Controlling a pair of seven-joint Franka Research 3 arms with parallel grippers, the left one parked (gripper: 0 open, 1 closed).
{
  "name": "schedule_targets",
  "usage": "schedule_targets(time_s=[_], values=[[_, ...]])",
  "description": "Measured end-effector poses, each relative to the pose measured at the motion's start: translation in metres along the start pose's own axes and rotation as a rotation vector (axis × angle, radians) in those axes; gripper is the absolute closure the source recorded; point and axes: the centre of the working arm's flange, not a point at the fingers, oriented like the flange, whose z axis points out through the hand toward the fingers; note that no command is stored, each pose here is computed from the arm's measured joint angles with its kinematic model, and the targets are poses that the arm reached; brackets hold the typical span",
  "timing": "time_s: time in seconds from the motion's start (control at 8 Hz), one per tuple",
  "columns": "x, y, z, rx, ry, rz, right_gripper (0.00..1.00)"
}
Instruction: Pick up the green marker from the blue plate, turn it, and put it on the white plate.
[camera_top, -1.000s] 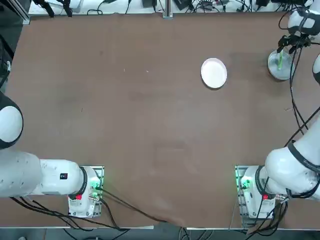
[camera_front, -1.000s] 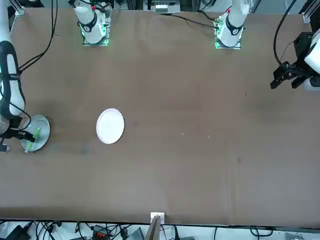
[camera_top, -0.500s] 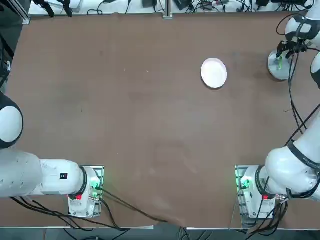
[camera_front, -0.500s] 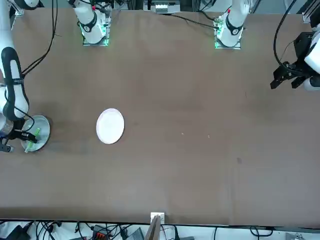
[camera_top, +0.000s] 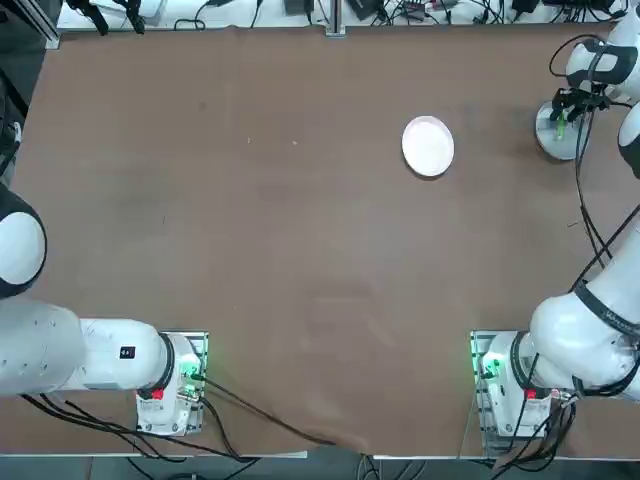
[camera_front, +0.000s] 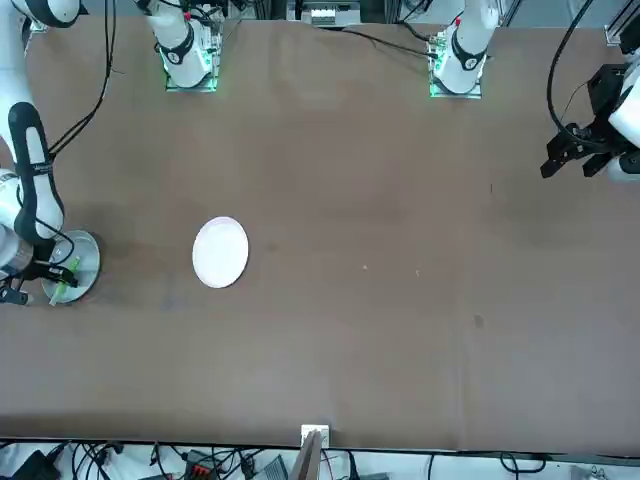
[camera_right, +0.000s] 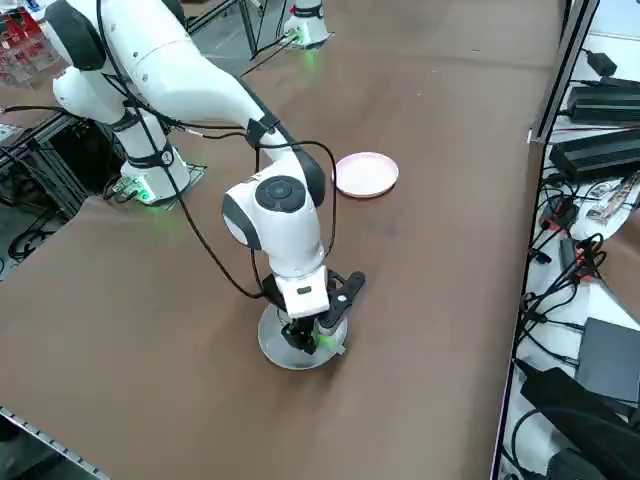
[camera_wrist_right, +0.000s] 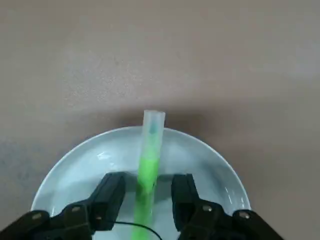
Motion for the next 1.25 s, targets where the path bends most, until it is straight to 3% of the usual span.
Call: schedule_targets(time_s=[0.25, 0.38, 0.5, 0.75, 1.0, 1.25], values=[[0.000, 0.000, 0.000, 0.000, 0.001, -0.001, 0.52], [0.002, -0.001, -0.002, 0.000, 0.006, -0.002, 0.76], [0.004, -0.001, -0.005, -0.001, 0.011, -0.003, 0.83], [0.009, -0.004, -0.022, 0.005, 0.003, -0.009, 0.83], [0.016, -0.011, -0.074, 0.019, -0.005, -0.018, 0.83], [0.021, -0.044, -0.138, 0.037, -0.015, 0.003, 0.83]])
